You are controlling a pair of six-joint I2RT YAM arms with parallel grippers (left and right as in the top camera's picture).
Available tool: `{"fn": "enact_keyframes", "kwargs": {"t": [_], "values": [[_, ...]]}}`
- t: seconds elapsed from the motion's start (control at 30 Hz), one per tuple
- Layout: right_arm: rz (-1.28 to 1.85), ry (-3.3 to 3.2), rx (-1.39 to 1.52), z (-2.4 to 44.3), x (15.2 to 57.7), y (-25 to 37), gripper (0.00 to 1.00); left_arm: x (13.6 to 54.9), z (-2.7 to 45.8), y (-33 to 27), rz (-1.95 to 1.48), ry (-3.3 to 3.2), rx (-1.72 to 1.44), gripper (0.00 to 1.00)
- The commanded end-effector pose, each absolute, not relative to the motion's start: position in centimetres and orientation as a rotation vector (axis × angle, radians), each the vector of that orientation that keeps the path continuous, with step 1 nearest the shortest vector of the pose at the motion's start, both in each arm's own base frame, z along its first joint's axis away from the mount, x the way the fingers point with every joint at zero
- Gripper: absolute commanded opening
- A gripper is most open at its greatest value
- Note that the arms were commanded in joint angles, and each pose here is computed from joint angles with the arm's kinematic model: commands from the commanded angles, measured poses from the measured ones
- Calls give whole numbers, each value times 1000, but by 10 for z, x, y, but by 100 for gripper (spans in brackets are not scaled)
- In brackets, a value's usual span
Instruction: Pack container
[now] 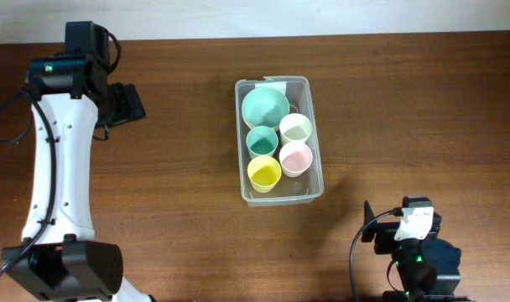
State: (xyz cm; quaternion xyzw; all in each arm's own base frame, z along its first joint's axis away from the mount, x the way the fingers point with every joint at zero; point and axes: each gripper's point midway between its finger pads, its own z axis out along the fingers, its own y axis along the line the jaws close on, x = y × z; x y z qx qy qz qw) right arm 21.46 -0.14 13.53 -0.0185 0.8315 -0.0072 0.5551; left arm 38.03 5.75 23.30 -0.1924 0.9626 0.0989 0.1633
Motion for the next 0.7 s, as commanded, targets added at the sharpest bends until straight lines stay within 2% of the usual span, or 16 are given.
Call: {"fn": "enact_keyframes", "kwargs": {"t": [0.0, 0.13, 0.67], "values": [[-9, 1957, -30, 124, 215, -1, 99, 380, 246, 60, 281, 2703, -560, 100], [-7, 1983, -30, 111, 215, -1, 99, 380, 246, 60, 280, 2703, -560, 100], [-7, 1978, -31, 112, 215, -1, 99, 380, 246, 60, 280, 2703, -560, 100]]}}
